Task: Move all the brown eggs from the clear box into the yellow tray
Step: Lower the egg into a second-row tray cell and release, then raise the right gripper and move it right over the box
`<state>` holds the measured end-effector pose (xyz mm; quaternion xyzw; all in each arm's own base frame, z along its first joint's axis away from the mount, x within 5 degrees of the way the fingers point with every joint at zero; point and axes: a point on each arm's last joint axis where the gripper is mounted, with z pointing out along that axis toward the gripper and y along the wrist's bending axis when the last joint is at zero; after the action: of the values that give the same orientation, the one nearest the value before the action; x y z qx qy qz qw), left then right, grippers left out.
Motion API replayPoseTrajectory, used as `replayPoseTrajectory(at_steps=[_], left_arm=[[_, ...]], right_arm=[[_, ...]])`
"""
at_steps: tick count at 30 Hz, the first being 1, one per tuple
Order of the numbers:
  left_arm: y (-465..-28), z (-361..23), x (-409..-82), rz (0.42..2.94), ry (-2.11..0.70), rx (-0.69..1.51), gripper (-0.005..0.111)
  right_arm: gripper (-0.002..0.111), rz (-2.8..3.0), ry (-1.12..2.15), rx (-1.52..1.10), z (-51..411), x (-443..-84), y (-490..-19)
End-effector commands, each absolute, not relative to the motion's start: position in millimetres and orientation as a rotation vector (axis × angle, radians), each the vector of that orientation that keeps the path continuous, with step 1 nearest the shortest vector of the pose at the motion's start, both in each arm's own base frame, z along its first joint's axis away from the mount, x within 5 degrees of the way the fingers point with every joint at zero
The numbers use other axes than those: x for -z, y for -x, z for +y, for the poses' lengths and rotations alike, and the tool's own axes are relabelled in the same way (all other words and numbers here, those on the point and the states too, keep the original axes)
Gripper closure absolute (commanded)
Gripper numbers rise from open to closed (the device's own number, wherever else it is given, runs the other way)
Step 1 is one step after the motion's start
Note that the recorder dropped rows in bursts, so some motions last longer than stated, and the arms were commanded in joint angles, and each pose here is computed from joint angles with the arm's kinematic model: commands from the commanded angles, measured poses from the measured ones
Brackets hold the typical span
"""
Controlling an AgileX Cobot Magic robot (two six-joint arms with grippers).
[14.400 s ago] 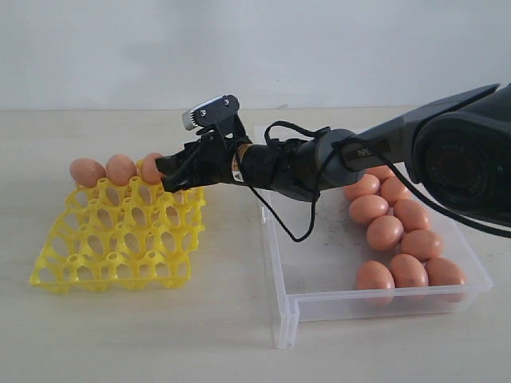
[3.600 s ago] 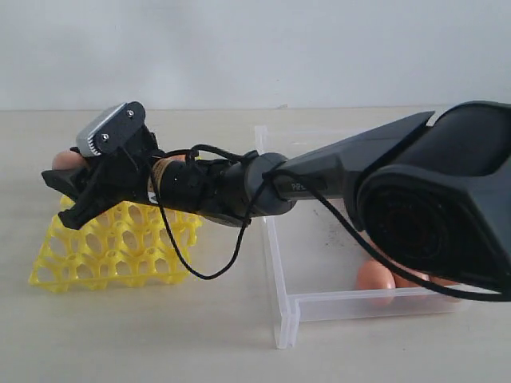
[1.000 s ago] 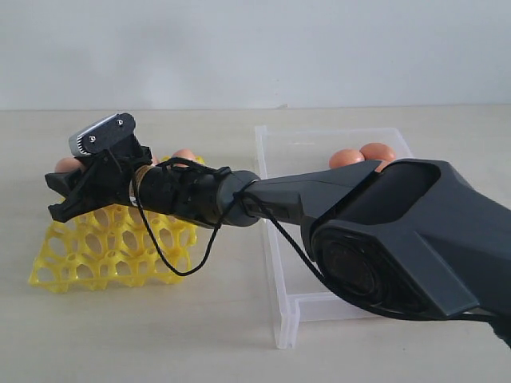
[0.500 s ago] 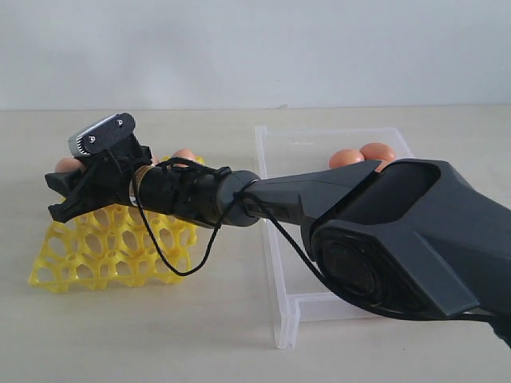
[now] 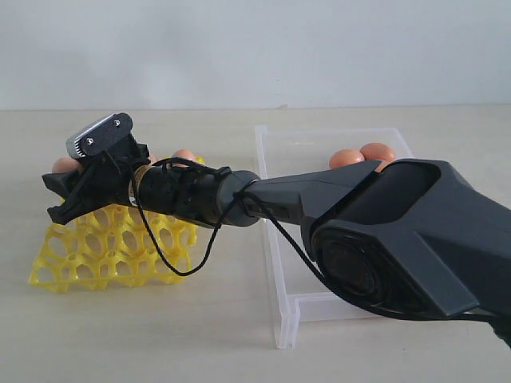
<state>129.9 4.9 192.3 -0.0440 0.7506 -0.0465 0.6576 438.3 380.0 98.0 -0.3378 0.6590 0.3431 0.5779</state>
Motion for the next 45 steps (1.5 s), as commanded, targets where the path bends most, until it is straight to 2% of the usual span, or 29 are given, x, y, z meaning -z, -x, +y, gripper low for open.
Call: replayPoseTrajectory(at_steps=[1, 11, 15, 17, 18, 20, 21, 30, 36, 41, 45], left_arm=[[-129, 5, -193, 1.688, 0.103, 0.107, 0.103], [-129, 5, -193, 1.688, 0.103, 0.107, 0.103], [-129, 5, -193, 1.688, 0.096, 0.101, 0.103], [-129, 5, -193, 1.688, 0.096, 0.101, 0.103], [-129, 5, -193, 1.688, 0.096, 0.101, 0.103], [-129, 5, -193, 1.688, 0.094, 0.099, 0.103], [-129, 5, -193, 1.688, 0.094, 0.099, 0.103], [-129, 5, -193, 1.688, 0.094, 0.099, 0.103], [-129, 5, -193, 1.688, 0.094, 0.099, 0.103], [-129, 5, -193, 1.688, 0.094, 0.099, 0.103], [-129, 5, -193, 1.688, 0.094, 0.099, 0.103]], right_arm=[[0.058, 1.527, 0.796, -0.804, 381, -99, -439], [0.058, 1.527, 0.796, -0.804, 381, -99, -439], [0.061, 1.524, 0.771, -0.819, 380, -103, -439], [0.07, 1.513, 0.768, -0.821, 380, -109, -439], [0.078, 1.508, 0.764, -0.826, 381, -114, -439], [0.095, 1.512, 0.752, -0.865, 381, -123, -438], [0.109, 1.51, 0.741, -0.878, 381, -131, -438], [0.108, 1.53, 0.844, -0.775, 378, -186, -434], [0.108, 1.687, 1.019, -0.747, 372, -205, -421], [0.108, 1.755, 1.027, -0.971, 358, -216, -410], [0.108, 1.808, 0.991, -0.987, 337, -222, -409]])
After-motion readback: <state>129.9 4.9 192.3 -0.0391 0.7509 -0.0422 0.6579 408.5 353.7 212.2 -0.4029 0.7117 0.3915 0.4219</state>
